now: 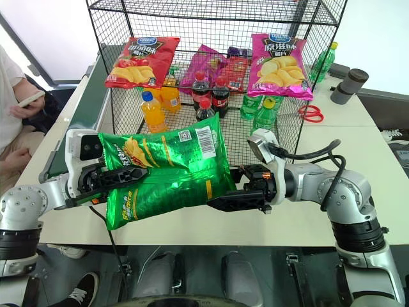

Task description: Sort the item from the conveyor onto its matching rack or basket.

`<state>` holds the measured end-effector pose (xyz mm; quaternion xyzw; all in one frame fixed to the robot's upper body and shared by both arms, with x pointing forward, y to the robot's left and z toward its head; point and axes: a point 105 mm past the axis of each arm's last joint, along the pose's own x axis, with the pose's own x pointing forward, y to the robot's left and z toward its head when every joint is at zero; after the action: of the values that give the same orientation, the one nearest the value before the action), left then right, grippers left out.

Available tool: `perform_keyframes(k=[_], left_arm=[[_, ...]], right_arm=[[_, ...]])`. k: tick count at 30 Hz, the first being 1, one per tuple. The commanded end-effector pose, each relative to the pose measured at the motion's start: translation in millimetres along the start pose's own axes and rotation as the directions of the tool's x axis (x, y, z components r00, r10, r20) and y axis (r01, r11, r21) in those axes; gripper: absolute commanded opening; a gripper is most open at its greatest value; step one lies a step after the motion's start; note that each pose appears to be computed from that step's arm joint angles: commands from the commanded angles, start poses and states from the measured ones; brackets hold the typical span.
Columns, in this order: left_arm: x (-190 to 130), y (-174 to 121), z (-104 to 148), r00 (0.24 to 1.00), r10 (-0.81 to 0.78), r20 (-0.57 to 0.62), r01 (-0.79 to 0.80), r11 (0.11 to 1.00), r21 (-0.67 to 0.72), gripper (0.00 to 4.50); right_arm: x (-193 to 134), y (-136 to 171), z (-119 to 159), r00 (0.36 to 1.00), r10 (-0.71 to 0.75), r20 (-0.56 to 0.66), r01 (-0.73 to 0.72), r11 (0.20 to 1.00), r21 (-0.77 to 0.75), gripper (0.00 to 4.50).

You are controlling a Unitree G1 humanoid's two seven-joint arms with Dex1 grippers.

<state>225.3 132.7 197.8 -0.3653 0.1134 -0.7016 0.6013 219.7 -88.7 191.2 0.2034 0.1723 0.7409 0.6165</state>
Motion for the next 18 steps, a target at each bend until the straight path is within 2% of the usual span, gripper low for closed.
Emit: perform_keyframes(k=[1, 4, 10, 14, 18], left_arm=[[1.0, -4.1, 3.6, 1.0, 0.001, -0.006, 0.0, 0.997, 0.075, 0.0], [0.5, -2.8, 1.7, 1.0, 0.009, -0.017, -0.008, 0.996, 0.092, 0.0], [0.3, -0.8, -0.4, 0.999, 0.02, -0.036, -0.015, 0.993, 0.121, 0.0], [1.1, 6.4, 2.9, 0.997, 0.073, -0.025, -0.067, 0.98, 0.189, 0.0], [0.6, 6.9, 3.1, 0.996, 0.081, -0.026, -0.074, 0.977, 0.202, 0.0]], right_arm=[[0.8, 3.3, 2.7, 1.0, 0.012, -0.02, -0.013, 1.0, -0.028, 3.58], [0.7, 3.5, 2.2, 1.0, 0.012, -0.02, -0.013, 1.0, -0.029, 2.22], [-0.1, 2.1, 2.4, 1.0, 0.003, -0.012, -0.003, 0.999, -0.038, 2.22], [0.4, -0.7, -0.1, 1.0, -0.013, -0.019, 0.012, 0.999, -0.041, 0.89], [0.3, -1.8, -2.5, 0.999, -0.02, -0.031, 0.019, 0.999, -0.051, 0.89]])
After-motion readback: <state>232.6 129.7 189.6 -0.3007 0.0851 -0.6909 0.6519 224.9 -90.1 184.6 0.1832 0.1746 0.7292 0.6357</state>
